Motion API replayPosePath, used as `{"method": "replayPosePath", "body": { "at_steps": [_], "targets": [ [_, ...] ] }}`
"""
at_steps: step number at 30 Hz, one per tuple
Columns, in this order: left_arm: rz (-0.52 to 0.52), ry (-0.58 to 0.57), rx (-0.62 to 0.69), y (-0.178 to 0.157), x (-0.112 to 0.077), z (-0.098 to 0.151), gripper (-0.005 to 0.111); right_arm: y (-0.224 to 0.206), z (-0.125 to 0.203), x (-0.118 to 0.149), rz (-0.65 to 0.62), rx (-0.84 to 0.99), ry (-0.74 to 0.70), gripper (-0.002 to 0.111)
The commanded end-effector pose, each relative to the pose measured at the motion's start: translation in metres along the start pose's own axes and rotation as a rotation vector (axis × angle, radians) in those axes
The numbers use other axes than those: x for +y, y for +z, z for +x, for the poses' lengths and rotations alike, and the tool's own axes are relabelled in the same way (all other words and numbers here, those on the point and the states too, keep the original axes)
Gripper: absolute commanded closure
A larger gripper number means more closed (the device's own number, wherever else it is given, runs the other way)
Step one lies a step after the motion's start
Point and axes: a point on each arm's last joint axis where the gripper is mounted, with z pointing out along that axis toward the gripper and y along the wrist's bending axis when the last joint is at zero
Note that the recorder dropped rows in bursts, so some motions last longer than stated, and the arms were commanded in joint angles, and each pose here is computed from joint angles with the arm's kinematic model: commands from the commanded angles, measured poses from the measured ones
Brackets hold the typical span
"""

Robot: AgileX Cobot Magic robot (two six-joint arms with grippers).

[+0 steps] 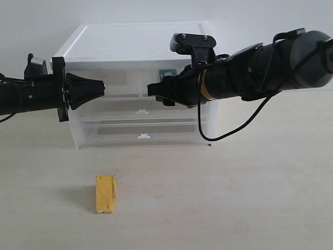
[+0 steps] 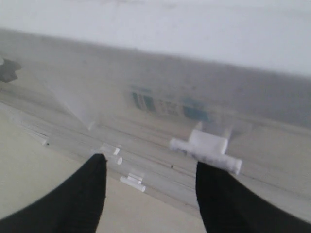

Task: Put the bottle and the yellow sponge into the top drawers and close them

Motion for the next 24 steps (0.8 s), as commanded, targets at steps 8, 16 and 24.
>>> {"method": "replayPosePath", "body": {
  "at_steps": [8,16,24],
  "targets": [
    [0.005,0.043,-0.007,-0.005,-0.003,0.005,0.103,0.000,-0.004,-0.008,0.063,-0.028,-0.015,0.057],
    [-0.002,0.075,0.008,-0.013,-0.018,0.018,0.103,-0.001,-0.005,-0.012,0.101,-0.044,-0.015,0.057],
    [-0.014,0.100,0.028,-0.022,-0.031,0.037,0.103,-0.001,-0.006,-0.012,0.105,-0.046,-0.015,0.057]
  ]
}}
